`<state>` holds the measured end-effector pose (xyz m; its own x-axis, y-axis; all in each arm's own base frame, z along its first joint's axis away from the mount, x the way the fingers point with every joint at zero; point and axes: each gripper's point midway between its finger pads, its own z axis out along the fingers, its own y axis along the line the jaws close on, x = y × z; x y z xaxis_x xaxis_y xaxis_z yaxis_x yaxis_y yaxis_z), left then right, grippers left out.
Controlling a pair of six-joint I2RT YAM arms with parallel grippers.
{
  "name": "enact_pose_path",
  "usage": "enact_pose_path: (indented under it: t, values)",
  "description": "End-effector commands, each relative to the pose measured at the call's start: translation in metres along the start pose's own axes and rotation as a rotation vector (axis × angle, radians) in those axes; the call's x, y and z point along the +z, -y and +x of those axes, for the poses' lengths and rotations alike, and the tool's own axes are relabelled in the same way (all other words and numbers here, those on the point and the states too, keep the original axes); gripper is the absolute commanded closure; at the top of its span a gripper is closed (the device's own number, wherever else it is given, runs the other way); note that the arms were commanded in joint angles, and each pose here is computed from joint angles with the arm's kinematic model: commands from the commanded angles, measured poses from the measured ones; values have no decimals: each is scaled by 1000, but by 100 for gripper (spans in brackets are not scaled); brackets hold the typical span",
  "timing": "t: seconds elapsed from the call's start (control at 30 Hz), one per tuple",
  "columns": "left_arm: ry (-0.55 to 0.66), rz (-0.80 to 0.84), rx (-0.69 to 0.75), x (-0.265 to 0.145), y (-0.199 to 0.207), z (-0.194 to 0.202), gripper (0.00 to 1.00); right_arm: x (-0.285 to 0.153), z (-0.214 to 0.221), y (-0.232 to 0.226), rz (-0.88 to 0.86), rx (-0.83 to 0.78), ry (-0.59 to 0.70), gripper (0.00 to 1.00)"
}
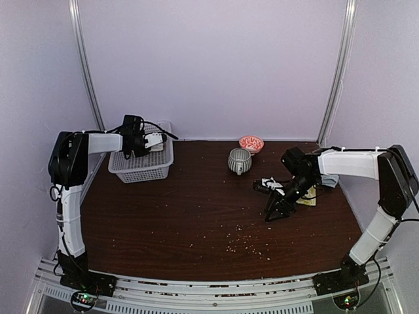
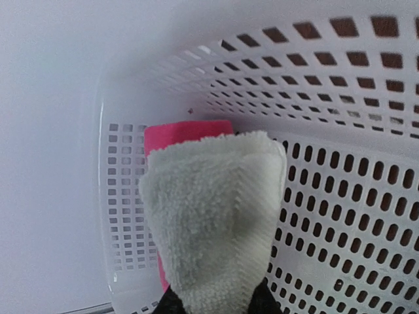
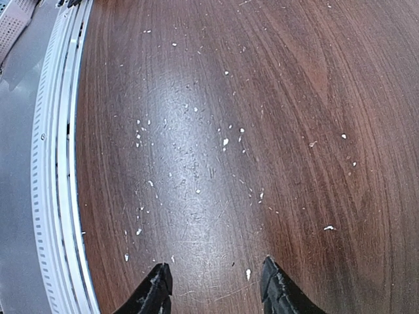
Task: Roll the towels
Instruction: Place the towel in the bin.
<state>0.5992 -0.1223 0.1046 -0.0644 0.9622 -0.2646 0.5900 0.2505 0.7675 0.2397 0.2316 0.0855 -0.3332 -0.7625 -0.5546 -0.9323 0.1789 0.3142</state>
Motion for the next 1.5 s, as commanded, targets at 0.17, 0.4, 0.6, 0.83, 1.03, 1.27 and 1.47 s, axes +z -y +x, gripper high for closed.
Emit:
enact_pose_path:
  t: [0.17, 0.4, 0.6, 0.83, 1.03, 1.27, 1.47]
  values:
    - [-54, -214, 68, 31, -39, 16, 100, 0, -1, -1, -27, -2, 1, 53]
    - [-83, -93, 199, 49, -1, 19, 100, 5, 5, 4, -44, 20, -21, 53]
    - [-132, -29, 271, 59, 19, 30, 100, 9, 8, 3, -67, 31, -31, 52]
    - [-195, -19, 362, 67, 37, 50, 85, 12, 9, 4, -83, 45, -35, 50]
    - [-200, -73, 366, 70, 29, 53, 60, 14, 9, 5, -96, 56, -36, 50]
    - [-173, -58, 332, 61, 26, 47, 33, 14, 8, 6, -99, 60, -37, 50]
    - [-116, 28, 306, 47, 33, 37, 22, 14, 7, 4, -111, 60, -36, 49]
